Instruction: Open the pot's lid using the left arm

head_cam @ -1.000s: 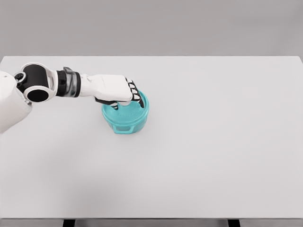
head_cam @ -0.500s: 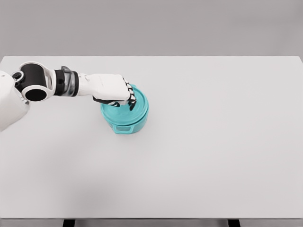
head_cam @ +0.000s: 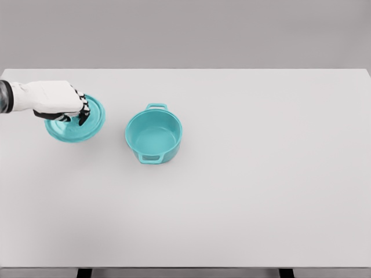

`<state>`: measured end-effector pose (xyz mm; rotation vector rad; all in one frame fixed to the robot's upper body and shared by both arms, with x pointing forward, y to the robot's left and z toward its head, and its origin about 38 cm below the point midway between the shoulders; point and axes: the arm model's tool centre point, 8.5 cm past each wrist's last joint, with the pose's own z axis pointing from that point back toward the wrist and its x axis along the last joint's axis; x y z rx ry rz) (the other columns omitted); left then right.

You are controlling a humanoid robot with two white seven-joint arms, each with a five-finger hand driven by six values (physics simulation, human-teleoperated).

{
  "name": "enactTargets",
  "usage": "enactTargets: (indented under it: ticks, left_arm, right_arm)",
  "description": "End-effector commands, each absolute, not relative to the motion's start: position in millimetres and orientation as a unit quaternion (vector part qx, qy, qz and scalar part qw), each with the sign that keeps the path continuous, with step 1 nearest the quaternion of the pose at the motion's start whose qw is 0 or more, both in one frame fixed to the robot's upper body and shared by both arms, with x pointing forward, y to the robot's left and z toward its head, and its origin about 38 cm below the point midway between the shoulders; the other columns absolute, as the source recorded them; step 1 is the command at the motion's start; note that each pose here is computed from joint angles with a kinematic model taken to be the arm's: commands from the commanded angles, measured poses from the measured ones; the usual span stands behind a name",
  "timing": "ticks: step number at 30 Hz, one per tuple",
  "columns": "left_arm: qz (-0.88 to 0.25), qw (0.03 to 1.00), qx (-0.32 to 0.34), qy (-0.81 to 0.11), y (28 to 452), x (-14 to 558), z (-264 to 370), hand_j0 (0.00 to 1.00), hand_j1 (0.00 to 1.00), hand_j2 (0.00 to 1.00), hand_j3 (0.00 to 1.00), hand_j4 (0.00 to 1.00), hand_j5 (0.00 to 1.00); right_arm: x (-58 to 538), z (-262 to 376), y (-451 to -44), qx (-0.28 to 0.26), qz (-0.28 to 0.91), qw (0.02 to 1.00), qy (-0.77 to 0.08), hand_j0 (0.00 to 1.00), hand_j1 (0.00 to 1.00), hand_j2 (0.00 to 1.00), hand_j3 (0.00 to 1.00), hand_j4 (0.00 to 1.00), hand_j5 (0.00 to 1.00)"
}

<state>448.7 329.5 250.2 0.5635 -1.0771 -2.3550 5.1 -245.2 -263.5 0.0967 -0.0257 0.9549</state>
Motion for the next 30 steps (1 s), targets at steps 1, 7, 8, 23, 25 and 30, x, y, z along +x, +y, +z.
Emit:
enactTargets:
  ticks: [1,7,8,23,25,30]
  left_arm:
    - [-0.86,0.258,0.22,-0.381,350.0,445.8,257.0,0.45,0.45,0.45,0.45,0.45,0.45]
    - [-0.859,0.257,0.212,-0.389,343.6,446.1,252.7,1.0,1.0,1.0,1.0,1.0,1.0]
    - [-0.859,0.257,0.211,-0.389,342.9,446.3,252.5,1.0,1.0,1.0,1.0,1.0,1.0]
    - [-0.76,0.412,0.148,-0.48,369.2,489.4,218.9,1.0,1.0,1.0,1.0,1.0,1.0]
    - [-0.744,0.443,0.15,-0.478,381.3,497.7,210.5,1.0,1.0,1.0,1.0,1.0,1.0]
    - [-0.725,0.465,0.153,-0.485,387.8,505.3,207.3,1.0,1.0,1.0,1.0,1.0,1.0]
  right_arm:
    - [5.0,-263.5,-245.4,0.046,0.459,0.887,-0.012,1.0,1.0,1.0,1.0,1.0,1.0]
    - [5.1,-263.5,-245.2,0.047,0.459,0.887,-0.013,1.0,1.0,1.0,1.0,1.0,1.0]
    - [5.1,-263.5,-245.2,0.047,0.459,0.887,-0.013,1.0,1.0,1.0,1.0,1.0,1.0]
    - [5.1,-263.5,-245.2,0.047,0.459,0.887,-0.013,1.0,1.0,1.0,1.0,1.0,1.0]
    - [5.0,-263.5,-245.4,0.046,0.459,0.887,-0.012,1.0,1.0,1.0,1.0,1.0,1.0]
    - [5.0,-263.5,-245.4,0.046,0.459,0.887,-0.012,1.0,1.0,1.0,1.0,1.0,1.0]
